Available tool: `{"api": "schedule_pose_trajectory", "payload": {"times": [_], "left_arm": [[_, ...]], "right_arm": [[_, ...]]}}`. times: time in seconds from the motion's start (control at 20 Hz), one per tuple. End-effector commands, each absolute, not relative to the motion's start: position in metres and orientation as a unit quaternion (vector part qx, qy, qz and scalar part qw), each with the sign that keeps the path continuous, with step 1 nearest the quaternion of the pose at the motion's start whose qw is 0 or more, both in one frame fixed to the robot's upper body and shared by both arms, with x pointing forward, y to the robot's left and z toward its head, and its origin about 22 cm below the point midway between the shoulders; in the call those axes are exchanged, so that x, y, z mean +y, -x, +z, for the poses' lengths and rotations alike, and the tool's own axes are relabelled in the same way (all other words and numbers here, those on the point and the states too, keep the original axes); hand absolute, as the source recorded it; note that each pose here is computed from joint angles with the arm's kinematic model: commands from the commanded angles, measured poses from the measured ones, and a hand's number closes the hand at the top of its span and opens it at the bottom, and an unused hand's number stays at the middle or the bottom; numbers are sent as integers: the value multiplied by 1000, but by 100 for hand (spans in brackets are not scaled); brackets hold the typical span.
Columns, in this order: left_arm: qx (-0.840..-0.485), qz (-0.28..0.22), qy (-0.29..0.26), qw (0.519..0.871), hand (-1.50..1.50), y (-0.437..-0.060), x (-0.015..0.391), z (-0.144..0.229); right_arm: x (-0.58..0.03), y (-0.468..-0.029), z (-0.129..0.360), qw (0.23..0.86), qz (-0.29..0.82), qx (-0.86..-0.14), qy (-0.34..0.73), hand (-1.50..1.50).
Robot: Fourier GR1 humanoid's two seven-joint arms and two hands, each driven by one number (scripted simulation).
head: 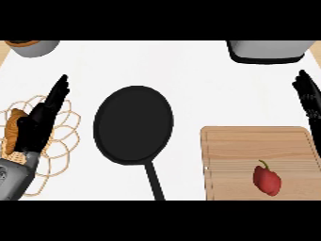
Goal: Pick the bell pepper from the cutting board and place it in the pan
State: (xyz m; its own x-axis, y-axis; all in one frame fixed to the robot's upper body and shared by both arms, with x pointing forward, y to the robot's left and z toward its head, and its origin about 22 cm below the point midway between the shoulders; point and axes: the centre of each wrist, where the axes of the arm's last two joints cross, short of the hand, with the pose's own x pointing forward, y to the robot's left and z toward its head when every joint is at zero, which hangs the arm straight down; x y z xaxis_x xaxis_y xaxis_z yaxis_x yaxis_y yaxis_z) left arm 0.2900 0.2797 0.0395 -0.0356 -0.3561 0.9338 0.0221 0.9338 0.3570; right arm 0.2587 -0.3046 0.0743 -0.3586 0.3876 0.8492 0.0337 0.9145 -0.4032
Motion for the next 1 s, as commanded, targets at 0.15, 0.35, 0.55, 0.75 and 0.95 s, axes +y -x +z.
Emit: {"api": "schedule_pose_trajectory", "payload": {"times": [0.15,0.35,0.55,0.75,0.95], "left_arm": [[-713,-42,-97,693,0,-292,286,60],[-687,28,-70,722,0,-284,285,45],[-675,49,-83,731,0,-269,290,31],[-684,45,-73,724,0,-271,287,48],[-688,37,-66,722,0,-281,300,59]], "right_arm": [[-328,-252,109,546,152,-820,83,150],[-364,-217,89,589,187,-737,274,150],[-368,-158,94,530,261,-749,301,-150],[-390,-119,106,529,297,-706,367,-150],[-381,-113,138,512,366,-676,383,-150]]}}
